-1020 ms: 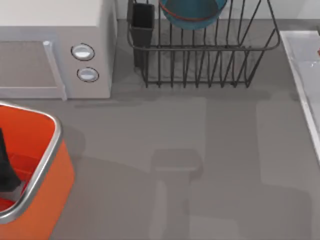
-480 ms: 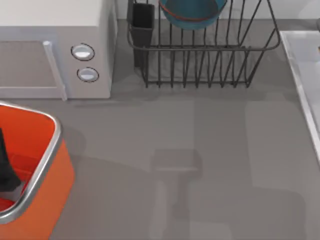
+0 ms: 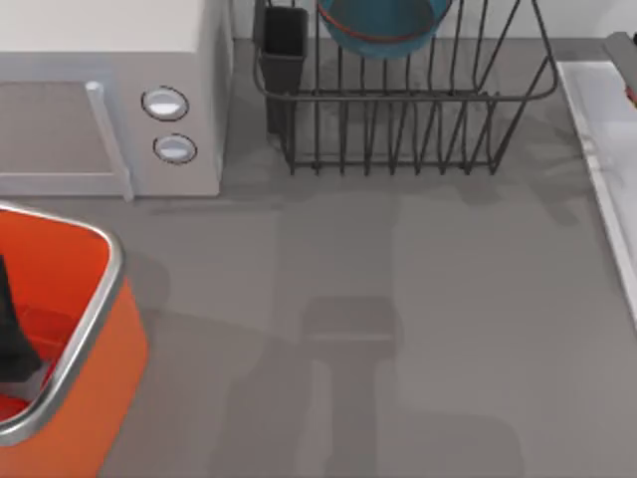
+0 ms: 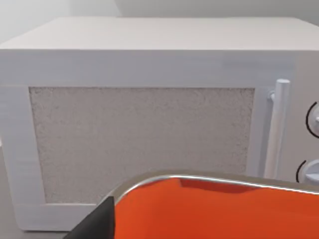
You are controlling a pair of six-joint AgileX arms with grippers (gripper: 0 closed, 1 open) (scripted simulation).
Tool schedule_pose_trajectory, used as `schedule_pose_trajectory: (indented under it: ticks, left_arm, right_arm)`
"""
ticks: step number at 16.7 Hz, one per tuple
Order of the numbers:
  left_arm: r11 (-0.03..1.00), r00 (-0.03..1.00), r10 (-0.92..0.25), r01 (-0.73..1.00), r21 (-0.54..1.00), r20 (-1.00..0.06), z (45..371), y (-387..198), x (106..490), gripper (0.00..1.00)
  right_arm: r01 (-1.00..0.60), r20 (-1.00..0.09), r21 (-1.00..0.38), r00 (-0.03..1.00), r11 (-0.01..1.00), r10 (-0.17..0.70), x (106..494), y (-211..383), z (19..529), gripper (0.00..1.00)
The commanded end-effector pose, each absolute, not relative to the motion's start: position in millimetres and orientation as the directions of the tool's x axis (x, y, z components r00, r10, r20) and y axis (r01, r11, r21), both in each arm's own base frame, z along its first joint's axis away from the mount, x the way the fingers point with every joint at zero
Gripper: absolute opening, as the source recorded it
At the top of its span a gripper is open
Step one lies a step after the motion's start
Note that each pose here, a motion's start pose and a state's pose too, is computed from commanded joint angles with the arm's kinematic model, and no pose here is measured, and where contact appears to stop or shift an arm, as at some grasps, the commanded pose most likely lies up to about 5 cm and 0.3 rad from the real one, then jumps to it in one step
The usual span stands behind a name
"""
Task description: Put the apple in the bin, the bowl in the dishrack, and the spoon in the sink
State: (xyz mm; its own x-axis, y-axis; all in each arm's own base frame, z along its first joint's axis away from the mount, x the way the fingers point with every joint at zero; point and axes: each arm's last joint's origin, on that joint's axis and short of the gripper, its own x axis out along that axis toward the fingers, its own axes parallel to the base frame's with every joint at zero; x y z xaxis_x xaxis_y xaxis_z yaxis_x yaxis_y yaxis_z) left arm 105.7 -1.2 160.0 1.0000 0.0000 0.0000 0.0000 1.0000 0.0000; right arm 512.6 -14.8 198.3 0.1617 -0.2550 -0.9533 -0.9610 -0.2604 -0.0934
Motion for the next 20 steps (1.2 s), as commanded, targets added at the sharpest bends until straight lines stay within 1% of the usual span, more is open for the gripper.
schedule_pose_trajectory:
  ticks: [3,7,12,18,20]
  left_arm:
    - [1.0,1.0,0.0,0.0,0.0,0.0,160.0,-1.2,105.7,1.0]
    - [1.0,1.0,0.0,0.0,0.0,0.0,160.0,-1.2,105.7,1.0]
    - [1.0,1.0,0.0,0.0,0.0,0.0,160.0,-1.2,105.7,1.0]
    - [1.0,1.0,0.0,0.0,0.0,0.0,160.0,-1.2,105.7,1.0]
    - [1.0,1.0,0.0,0.0,0.0,0.0,160.0,-1.2,105.7,1.0]
  right_arm:
    - [-0.964,-0.928,-0.084,0.167,-0.251,-0.332,506.5,-3.2,198.0,0.0]
    - [-0.98,-0.917,-0.047,0.118,-0.192,-0.381,498.4,-0.4,183.5,0.0]
    - [-0.993,-0.921,0.0,0.047,-0.12,-0.387,492.1,-6.9,166.5,0.0]
    - [-0.993,-0.922,0.006,0.042,-0.122,-0.386,492.1,-5.1,164.8,0.0]
    - [-0.989,-0.924,0.045,0.011,-0.139,-0.383,490.6,-2.7,154.3,0.0]
